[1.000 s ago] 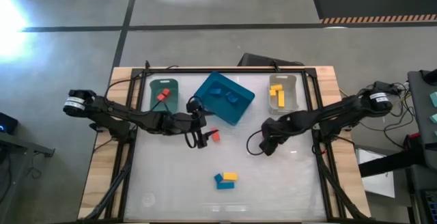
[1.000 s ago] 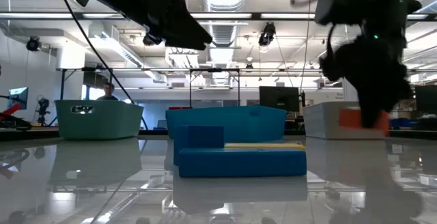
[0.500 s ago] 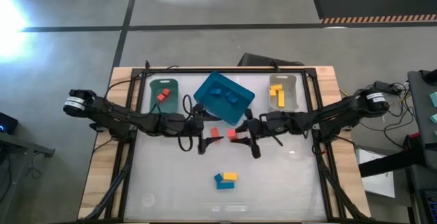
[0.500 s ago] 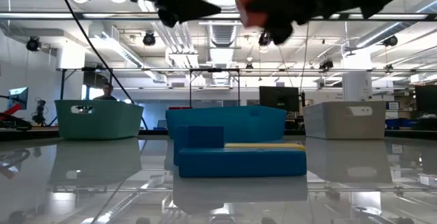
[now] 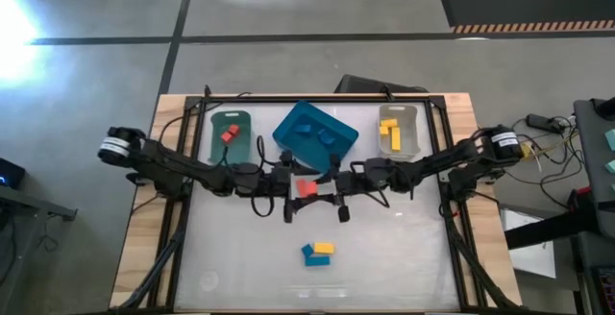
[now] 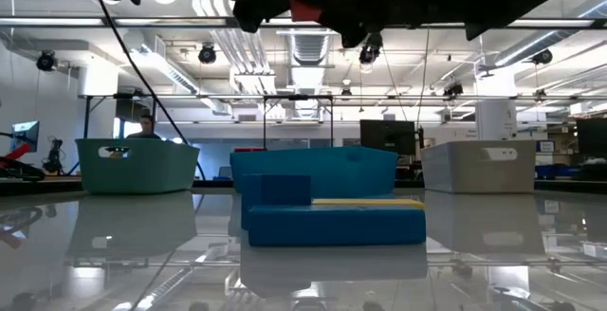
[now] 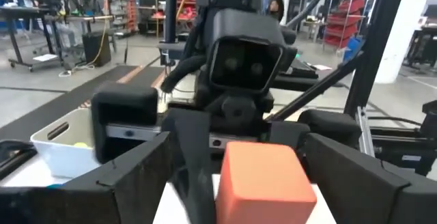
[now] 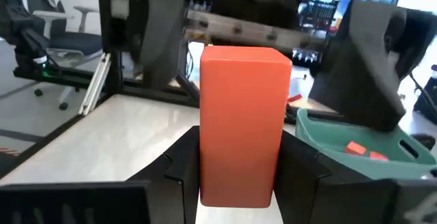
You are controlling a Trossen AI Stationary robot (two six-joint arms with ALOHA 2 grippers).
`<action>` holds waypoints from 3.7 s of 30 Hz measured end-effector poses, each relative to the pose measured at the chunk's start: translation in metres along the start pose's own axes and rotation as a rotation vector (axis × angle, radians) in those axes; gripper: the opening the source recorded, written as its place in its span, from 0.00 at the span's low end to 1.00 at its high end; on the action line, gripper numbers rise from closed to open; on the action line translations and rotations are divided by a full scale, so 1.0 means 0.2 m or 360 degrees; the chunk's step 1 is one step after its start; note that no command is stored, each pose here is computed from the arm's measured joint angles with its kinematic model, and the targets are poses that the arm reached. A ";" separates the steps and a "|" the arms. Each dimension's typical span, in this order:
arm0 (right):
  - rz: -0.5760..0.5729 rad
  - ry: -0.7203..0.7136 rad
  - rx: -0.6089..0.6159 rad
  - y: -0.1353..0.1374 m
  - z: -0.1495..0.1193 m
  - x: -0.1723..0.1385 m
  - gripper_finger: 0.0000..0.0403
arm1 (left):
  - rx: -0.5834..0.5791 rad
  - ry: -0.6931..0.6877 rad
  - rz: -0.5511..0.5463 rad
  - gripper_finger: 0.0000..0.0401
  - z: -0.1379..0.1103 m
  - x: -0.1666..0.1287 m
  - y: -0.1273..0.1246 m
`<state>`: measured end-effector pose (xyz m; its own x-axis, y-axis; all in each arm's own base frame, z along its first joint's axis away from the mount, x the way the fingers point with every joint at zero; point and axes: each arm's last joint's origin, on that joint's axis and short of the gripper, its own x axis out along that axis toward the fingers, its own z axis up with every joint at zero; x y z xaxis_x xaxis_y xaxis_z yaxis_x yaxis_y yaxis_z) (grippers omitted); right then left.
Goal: Sort & place blocks by color
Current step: Put the orange block into the green bin, then put the yellow block into the gray bin
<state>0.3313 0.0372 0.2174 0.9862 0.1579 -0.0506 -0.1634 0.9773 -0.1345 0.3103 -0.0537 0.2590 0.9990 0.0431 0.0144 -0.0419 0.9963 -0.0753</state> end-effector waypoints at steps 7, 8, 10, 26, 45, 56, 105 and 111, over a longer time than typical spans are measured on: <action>-0.0014 -0.0024 -0.0013 -0.02 0.03 0.00 0.31 | 0.0012 0.0030 -0.0002 0.70 -0.03 0.01 -0.01; -0.0016 -0.0029 -0.0013 -0.02 0.03 0.00 0.31 | 0.0012 0.0028 0.0000 0.68 -0.03 0.01 -0.01; -0.0018 -0.0026 -0.0013 -0.02 0.03 -0.01 0.31 | 0.0012 0.0028 0.0003 0.63 -0.03 0.01 -0.01; -0.0142 0.0062 -0.0004 -0.04 0.00 -0.01 0.40 | 0.0004 0.0036 0.0121 0.31 -0.03 0.01 0.00; -0.0178 0.0045 0.0118 -0.07 0.01 -0.01 0.51 | 0.0021 0.0036 0.0174 0.30 -0.03 0.01 0.01; -0.0209 0.0048 0.0241 -0.10 0.06 -0.05 0.67 | 0.0001 0.0108 0.0320 0.30 -0.01 -0.03 0.03; -0.0447 0.0361 0.0387 -0.15 0.11 -0.21 0.66 | -0.0844 0.2266 0.1320 0.43 -0.21 -0.60 0.98; -0.0458 0.0433 0.0480 -0.14 0.09 -0.21 0.66 | -0.0835 0.2258 0.1316 0.49 -0.20 -0.61 0.98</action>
<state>0.2943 0.0053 0.2409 0.9404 -0.1277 -0.3153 0.1695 0.9795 0.1090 0.1819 0.1324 0.2018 -0.0364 0.1092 -0.9933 -0.7910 0.6043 0.0954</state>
